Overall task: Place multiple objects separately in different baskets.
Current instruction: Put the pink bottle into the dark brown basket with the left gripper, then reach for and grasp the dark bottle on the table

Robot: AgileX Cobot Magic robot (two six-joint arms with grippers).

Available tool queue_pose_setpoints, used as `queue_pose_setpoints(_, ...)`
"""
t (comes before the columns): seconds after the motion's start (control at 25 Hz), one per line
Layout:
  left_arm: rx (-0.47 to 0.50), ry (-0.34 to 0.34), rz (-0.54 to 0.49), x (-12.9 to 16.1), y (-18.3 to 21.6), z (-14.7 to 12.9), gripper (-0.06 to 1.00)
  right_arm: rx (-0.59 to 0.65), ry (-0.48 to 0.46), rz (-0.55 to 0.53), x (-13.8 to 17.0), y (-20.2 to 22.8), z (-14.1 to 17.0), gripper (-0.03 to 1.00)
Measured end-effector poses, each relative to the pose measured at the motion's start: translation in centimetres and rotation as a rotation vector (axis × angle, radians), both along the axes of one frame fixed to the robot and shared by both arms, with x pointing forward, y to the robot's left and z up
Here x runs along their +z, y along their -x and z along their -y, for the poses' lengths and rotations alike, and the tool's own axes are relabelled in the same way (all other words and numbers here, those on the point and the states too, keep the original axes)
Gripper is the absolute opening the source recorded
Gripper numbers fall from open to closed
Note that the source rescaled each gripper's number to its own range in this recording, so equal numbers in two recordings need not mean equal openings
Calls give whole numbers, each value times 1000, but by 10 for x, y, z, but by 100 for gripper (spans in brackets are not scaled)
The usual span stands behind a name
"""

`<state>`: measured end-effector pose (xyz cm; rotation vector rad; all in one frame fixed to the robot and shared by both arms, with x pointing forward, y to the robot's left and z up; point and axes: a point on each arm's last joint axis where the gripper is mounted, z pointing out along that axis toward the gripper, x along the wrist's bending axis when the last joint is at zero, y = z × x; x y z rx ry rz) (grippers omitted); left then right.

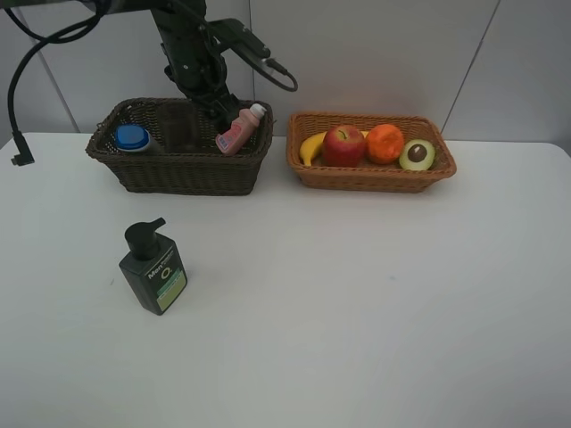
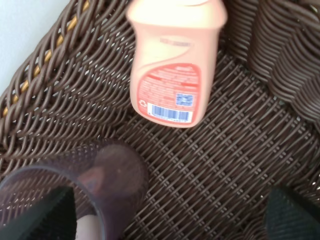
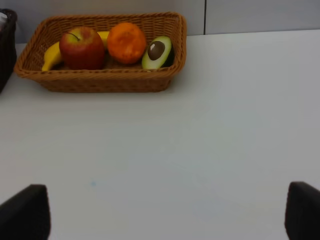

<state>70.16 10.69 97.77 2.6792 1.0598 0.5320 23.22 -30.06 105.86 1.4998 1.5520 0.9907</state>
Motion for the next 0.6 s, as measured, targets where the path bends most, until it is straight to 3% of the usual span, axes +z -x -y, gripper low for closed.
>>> queue_pose_setpoints(0.6, 3, -1, -14, -1, 1, 0, 100, 0, 0, 0, 0, 0, 0, 100)
